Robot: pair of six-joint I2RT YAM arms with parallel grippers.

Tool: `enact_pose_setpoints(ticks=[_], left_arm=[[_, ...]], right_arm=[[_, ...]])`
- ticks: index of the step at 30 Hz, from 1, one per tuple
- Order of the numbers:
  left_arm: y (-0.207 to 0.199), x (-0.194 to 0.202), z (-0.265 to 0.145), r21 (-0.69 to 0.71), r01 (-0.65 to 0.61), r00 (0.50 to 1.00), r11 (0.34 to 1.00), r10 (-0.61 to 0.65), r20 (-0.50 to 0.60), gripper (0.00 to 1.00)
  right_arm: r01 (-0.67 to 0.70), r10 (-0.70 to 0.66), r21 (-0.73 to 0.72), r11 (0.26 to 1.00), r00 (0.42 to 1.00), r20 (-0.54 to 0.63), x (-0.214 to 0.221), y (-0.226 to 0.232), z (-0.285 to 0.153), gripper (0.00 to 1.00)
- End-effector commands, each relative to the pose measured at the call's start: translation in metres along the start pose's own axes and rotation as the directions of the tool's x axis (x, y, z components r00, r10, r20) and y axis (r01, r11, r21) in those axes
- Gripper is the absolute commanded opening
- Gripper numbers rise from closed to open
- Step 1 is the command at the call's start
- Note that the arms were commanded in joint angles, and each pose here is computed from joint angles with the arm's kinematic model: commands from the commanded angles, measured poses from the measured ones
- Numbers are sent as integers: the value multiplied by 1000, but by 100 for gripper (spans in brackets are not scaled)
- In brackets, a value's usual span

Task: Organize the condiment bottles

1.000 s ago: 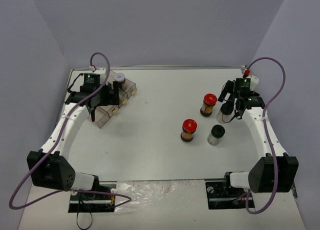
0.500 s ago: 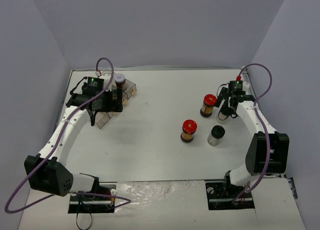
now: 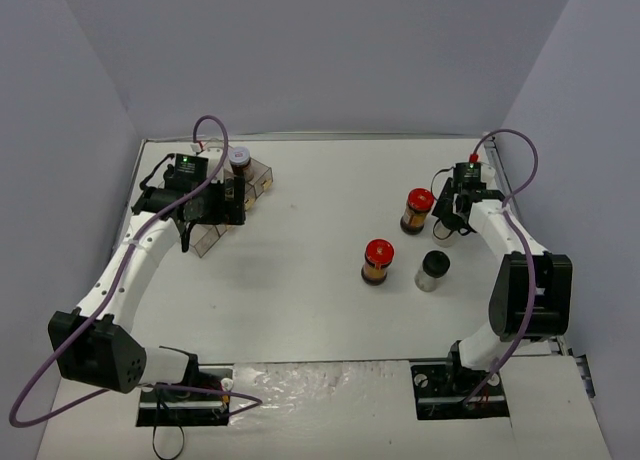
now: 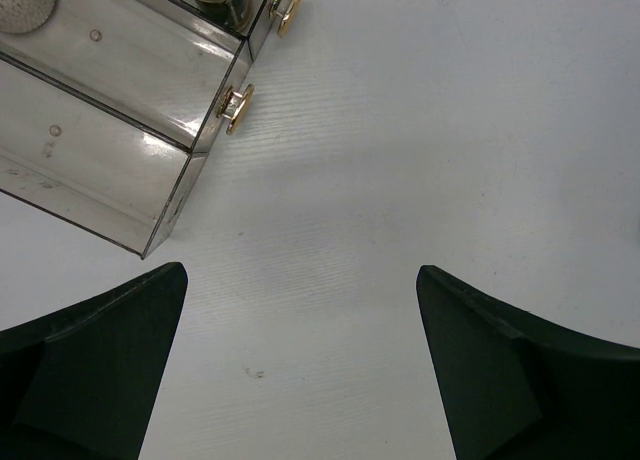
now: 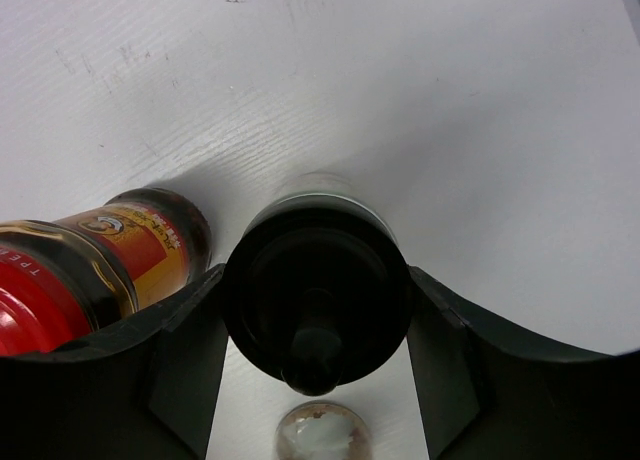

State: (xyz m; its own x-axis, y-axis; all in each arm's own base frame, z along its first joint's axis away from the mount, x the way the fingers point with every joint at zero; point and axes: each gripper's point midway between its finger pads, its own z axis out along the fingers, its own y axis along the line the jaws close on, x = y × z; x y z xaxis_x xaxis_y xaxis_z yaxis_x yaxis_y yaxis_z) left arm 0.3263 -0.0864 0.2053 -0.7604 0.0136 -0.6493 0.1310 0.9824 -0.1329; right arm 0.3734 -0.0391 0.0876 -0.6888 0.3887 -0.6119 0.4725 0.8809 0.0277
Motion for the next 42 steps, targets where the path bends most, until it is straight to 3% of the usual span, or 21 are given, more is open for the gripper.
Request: enact_pose_setpoints(ticks=[1,4,8,12,17,20,26,29,35,42], left_arm=[[-9,-32,-26,24,-21,993,999,18,116,97],[-10,-36,-30,30,-23,992,999,19,123,97],[-15,-41,-37,51,-28,991,998,21,135,97],[-18,-49,-47,62,-39,988,997,29,152,97],[-23,-61,-62,81,-55,981,995,38,192,97],[-23,-64,-71,76,-59,975,995,41,217,97],[-18,-66,-91,50,-75,957,996,58,283,97],[-13,-60,-98,28,-83,948,996,70,311,97],[-5,-29,-88,15,-63,958,998,56,281,97],[-7,-12,-80,39,-45,961,998,33,276,97]], right_arm=[[-30,31,-3,1000,993,112,-39,2,-17,20],[-15,17,-14,1000,986,164,-61,2,-44,0],[55,-36,-57,997,957,287,-109,21,-99,0],[212,-138,-145,967,906,400,-139,75,-163,0],[420,-217,-351,837,844,491,-147,155,-224,0],[530,-271,-467,707,814,514,-126,210,-245,0],[684,-433,-557,471,730,529,-48,306,-251,0],[739,-533,-570,359,664,524,2,344,-232,0],[775,-609,-582,246,591,529,73,385,-197,0],[787,-642,-584,197,554,530,130,397,-166,0]])
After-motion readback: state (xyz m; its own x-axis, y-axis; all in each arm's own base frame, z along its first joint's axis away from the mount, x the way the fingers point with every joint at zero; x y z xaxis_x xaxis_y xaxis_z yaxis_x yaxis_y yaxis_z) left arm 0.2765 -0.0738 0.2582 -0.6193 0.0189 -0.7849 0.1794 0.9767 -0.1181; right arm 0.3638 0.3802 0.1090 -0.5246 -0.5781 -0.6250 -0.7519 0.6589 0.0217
